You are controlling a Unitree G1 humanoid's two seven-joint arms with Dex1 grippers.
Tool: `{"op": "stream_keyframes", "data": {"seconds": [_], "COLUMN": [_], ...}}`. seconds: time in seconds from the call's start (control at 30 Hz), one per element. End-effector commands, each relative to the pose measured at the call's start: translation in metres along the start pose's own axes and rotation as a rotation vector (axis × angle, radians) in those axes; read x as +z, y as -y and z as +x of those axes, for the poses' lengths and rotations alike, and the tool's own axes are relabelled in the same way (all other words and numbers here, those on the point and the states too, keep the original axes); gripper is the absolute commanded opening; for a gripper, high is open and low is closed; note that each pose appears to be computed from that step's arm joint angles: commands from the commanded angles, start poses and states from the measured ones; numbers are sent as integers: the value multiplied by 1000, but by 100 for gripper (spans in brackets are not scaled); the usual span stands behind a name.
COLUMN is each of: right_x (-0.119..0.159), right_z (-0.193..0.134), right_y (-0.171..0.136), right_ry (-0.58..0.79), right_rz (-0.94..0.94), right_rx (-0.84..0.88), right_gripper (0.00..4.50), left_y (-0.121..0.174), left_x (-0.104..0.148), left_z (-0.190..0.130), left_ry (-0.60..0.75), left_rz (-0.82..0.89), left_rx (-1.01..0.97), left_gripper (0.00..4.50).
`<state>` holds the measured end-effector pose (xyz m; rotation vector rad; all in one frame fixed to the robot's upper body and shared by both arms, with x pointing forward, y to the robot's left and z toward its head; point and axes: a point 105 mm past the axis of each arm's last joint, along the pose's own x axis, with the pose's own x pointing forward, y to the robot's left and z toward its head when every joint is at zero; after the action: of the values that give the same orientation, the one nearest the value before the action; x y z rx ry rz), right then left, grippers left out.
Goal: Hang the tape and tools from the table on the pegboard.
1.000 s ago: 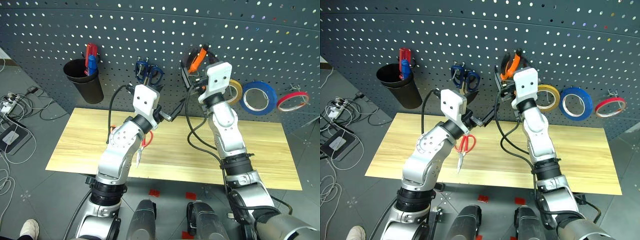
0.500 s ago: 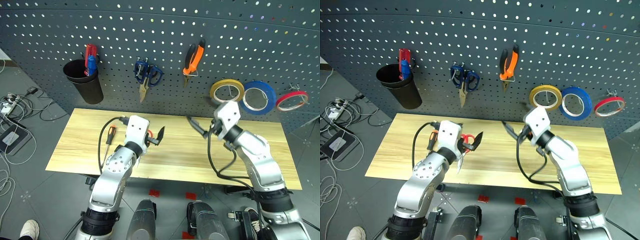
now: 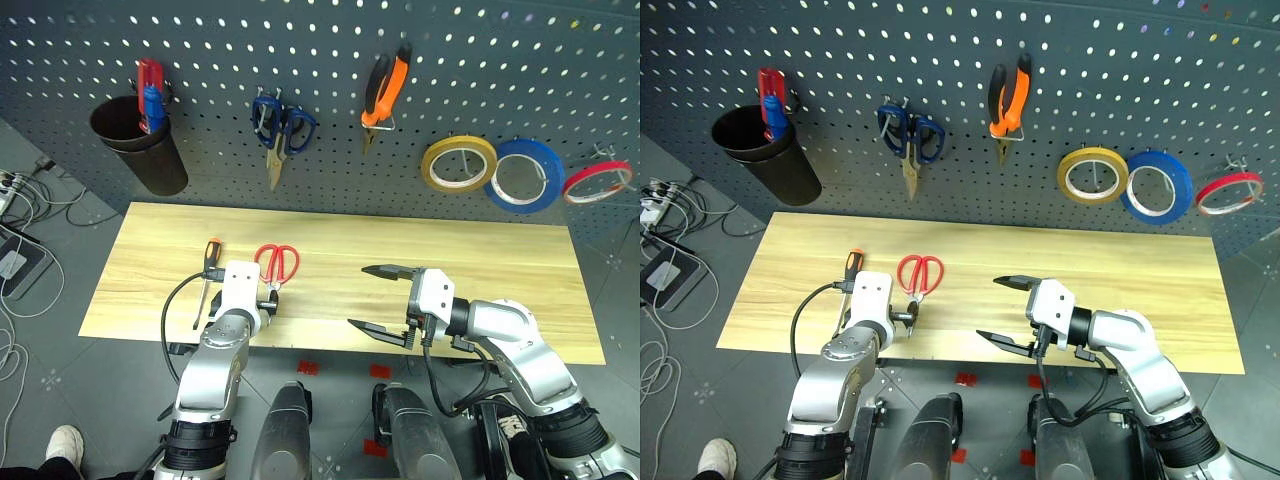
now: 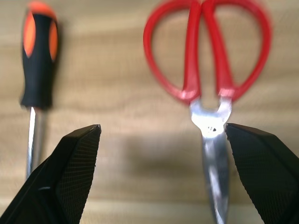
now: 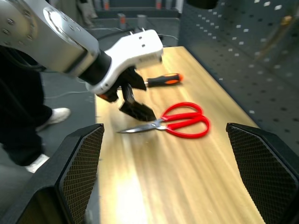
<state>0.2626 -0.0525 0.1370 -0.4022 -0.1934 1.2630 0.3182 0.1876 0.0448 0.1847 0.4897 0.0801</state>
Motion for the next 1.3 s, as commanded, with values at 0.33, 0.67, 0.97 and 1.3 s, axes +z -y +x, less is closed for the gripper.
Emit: {"op": "stream_keyframes", "data": {"seconds": [0.33,0.67,0.97,1.3], "right_x": [13,15,11,11], "right_z": [4,4,8,-8], "right_y": [1,-1,3,24], "right_ry": [27,26,21,11], "right_rz": [29,38,38,97], "right_rx": [0,-8,-15,-140], "right_gripper": [447,450,450,450], "left_y": [15,17,12,27], "left_x": [-1,-1,0,23], "left_z": [5,11,10,-13], "left_ry": [-21,-35,-31,149], "left_rz": [-3,-28,-22,92], "left_rx": [-104,-155,-143,-262], "left_gripper": [450,341,63,30]}}
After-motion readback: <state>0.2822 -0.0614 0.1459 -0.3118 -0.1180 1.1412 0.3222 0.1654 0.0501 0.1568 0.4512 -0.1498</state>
